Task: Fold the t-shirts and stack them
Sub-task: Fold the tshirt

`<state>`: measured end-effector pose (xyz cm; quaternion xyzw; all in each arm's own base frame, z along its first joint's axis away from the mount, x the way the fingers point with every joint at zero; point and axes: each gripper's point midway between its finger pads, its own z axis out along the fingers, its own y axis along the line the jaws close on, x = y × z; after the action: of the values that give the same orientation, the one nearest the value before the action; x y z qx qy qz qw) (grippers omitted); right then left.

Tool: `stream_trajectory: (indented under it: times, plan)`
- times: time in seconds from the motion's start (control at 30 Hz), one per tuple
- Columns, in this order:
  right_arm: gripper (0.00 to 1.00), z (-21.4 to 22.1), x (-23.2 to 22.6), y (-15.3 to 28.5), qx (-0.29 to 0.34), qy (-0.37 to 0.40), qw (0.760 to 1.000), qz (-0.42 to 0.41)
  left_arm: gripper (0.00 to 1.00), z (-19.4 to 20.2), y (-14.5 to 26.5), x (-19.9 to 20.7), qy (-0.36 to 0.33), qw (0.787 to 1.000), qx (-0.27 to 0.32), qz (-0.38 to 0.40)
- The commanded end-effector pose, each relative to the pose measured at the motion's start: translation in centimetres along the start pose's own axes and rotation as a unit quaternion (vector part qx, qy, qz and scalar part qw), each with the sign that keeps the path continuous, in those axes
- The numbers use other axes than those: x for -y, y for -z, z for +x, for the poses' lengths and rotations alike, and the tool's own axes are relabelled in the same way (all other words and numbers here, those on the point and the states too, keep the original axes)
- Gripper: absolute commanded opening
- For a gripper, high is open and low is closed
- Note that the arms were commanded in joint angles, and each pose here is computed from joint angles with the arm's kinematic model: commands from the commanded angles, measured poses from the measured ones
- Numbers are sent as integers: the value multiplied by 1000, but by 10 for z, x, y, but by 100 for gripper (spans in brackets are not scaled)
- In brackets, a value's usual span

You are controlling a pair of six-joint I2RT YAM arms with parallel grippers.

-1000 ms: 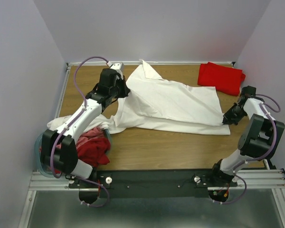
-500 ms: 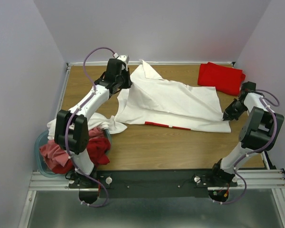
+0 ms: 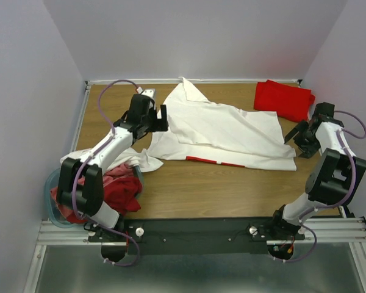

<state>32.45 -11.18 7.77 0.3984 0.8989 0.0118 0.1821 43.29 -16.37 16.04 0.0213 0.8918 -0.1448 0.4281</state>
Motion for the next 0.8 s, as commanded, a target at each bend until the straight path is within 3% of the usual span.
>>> stream_trajectory:
  times: [0.0,0.13,0.37,0.77]
  plan:
    - [84,11,20,4,14,-13,999,37,98,27,31,-12,11,1000,14,-8]
    - [84,25,31,-2,1,-25,998,49,96,65,39,-18,13,1000,-10,0]
    - [84,46,44,-10,-18,-35,997,67,93,97,36,-22,21,999,-33,6]
    - [83,57,42,-20,-27,-52,997,49,82,99,3,-20,32,998,-48,5]
